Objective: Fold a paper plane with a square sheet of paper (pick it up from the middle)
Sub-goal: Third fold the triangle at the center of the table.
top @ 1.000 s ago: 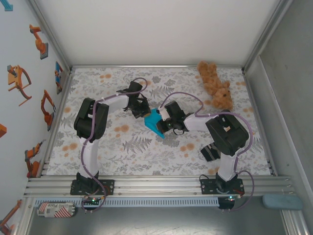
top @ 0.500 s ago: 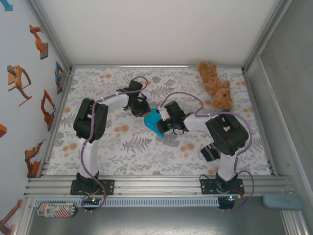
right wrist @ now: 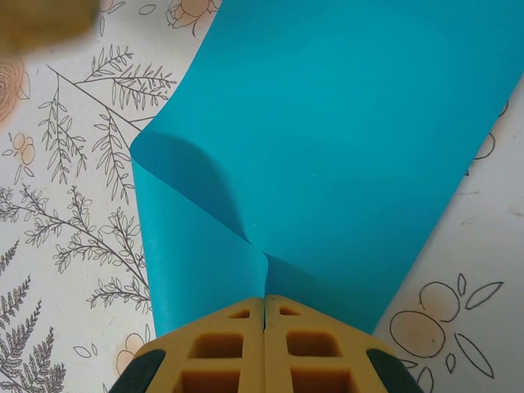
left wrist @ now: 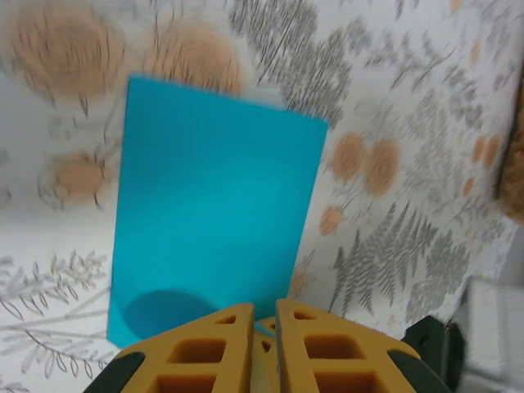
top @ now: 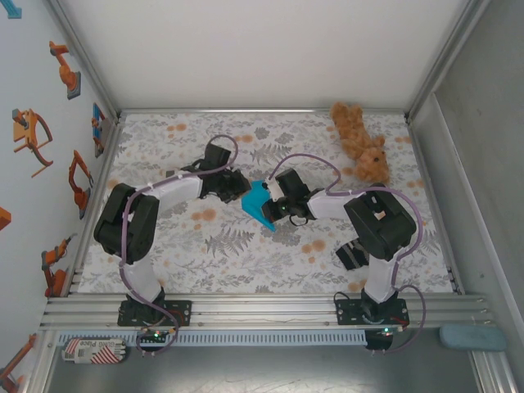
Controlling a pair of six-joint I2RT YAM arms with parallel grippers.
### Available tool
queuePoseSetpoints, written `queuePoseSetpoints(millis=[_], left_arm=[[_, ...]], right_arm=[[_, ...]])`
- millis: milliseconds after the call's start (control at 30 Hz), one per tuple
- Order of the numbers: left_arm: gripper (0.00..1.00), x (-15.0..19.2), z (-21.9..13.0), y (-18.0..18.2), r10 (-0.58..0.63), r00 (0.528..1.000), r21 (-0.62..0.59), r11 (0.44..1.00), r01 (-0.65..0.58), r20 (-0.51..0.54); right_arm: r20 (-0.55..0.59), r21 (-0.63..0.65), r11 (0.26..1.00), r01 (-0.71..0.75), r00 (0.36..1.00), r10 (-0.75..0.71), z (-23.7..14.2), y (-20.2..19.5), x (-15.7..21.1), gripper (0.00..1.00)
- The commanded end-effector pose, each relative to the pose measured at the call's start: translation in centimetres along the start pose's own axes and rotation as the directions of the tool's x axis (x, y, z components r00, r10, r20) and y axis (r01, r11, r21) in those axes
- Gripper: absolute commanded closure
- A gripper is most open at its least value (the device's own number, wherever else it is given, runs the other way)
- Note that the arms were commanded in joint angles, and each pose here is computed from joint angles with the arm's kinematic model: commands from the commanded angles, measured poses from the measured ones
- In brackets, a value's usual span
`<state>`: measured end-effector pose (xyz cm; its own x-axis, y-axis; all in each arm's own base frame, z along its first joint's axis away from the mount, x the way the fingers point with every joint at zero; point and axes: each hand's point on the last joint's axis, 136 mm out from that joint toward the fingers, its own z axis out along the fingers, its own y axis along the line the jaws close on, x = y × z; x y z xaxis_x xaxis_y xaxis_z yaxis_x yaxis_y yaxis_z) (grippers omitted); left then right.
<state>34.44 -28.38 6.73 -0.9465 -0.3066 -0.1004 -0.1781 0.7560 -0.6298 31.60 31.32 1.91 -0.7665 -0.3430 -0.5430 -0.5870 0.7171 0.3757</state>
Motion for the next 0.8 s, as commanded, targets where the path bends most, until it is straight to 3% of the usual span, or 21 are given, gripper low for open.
queuePoseSetpoints(millis=[0, 400, 767], left_arm=[[0.86, 1.0, 0.0, -2.1, -0.017, 1.000, 0.075, 0.997, 0.017, -0.009], [0.88, 4.4, 2.3, 0.6, -0.061, 0.995, -0.040, 0.997, 0.058, -0.084], [0.90, 5.3, 2.8, 2.2, -0.074, 0.993, -0.105, 0.992, 0.064, -0.095]], right_arm=[[-0.067, 0.034, 0.998, -0.043, 0.997, 0.045, 0.2, -1.1, 1.9, 1.00], [-0.069, 0.044, 0.998, -0.046, 0.996, 0.049, 0.1, -1.2, 1.9, 1.00], [-0.073, 0.047, 0.998, -0.048, 0.996, 0.051, 0.2, -1.2, 1.9, 1.00]])
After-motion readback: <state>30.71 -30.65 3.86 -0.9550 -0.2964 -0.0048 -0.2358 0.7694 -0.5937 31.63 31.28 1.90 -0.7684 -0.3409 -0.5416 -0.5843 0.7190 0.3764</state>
